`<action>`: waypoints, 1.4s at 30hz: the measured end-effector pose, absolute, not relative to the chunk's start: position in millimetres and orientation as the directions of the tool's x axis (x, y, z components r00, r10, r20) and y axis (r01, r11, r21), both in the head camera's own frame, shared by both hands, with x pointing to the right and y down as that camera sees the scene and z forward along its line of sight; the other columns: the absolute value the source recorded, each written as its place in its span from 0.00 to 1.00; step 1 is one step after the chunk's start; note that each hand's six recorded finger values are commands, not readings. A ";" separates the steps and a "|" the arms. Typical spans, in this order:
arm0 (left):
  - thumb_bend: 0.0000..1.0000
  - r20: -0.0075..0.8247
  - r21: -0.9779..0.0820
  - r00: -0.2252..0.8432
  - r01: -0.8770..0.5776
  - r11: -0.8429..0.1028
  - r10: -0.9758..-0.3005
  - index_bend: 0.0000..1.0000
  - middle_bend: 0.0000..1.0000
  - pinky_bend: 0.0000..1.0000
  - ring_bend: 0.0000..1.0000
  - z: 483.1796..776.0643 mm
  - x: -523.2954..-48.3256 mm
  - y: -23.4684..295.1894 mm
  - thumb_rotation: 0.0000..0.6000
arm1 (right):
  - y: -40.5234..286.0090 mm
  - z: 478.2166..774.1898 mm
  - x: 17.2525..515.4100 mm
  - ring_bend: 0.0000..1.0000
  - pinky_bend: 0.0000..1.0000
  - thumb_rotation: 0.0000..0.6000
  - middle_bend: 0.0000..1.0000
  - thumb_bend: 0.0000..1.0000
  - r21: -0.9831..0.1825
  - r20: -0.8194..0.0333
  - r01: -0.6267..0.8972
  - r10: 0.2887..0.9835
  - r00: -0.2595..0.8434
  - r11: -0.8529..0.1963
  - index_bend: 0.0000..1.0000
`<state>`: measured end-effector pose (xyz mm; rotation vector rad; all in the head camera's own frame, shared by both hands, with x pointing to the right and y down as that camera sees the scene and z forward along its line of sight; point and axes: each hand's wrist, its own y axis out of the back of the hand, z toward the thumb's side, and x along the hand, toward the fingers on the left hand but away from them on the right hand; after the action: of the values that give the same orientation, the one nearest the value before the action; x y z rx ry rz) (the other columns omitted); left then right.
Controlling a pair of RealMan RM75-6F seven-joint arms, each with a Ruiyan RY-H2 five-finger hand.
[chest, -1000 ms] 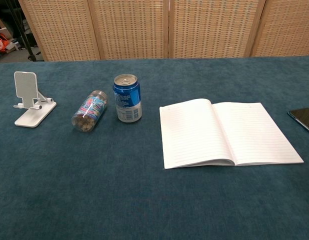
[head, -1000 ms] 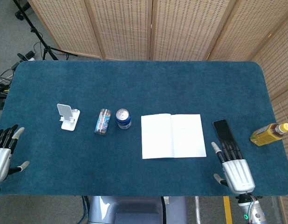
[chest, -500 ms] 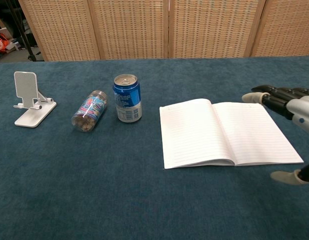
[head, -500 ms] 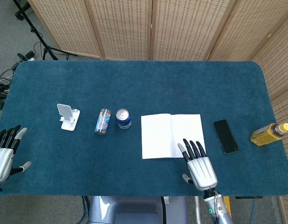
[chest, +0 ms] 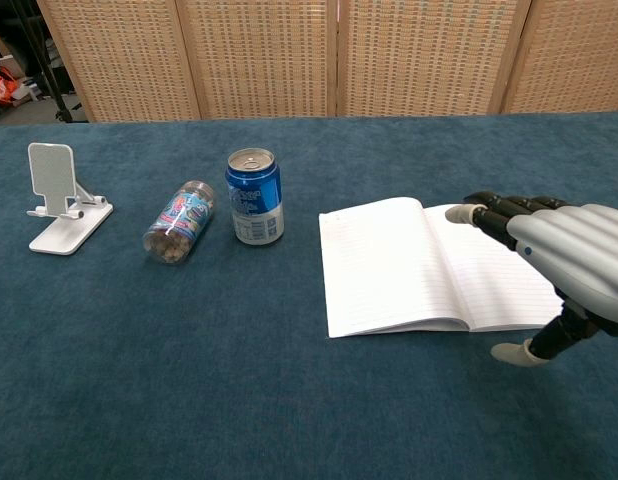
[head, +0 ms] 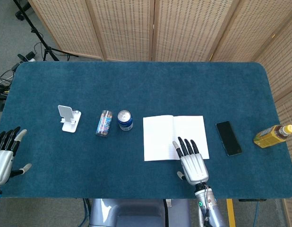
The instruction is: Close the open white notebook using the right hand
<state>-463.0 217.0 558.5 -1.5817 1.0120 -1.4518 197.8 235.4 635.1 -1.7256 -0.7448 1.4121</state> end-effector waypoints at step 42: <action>0.03 0.432 -0.900 0.063 -0.033 -0.435 -0.900 0.00 0.00 0.00 0.00 568.6 -455.5 219.9 1.00 | 216.6 678.6 149.8 0.00 0.06 1.00 0.00 0.18 -0.837 -0.536 -0.027 0.810 0.239 -0.546 0.00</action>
<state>-455.5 219.9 568.6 -1.5934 0.9560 -1.4658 149.8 216.6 678.6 -1.7552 -0.7248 1.3962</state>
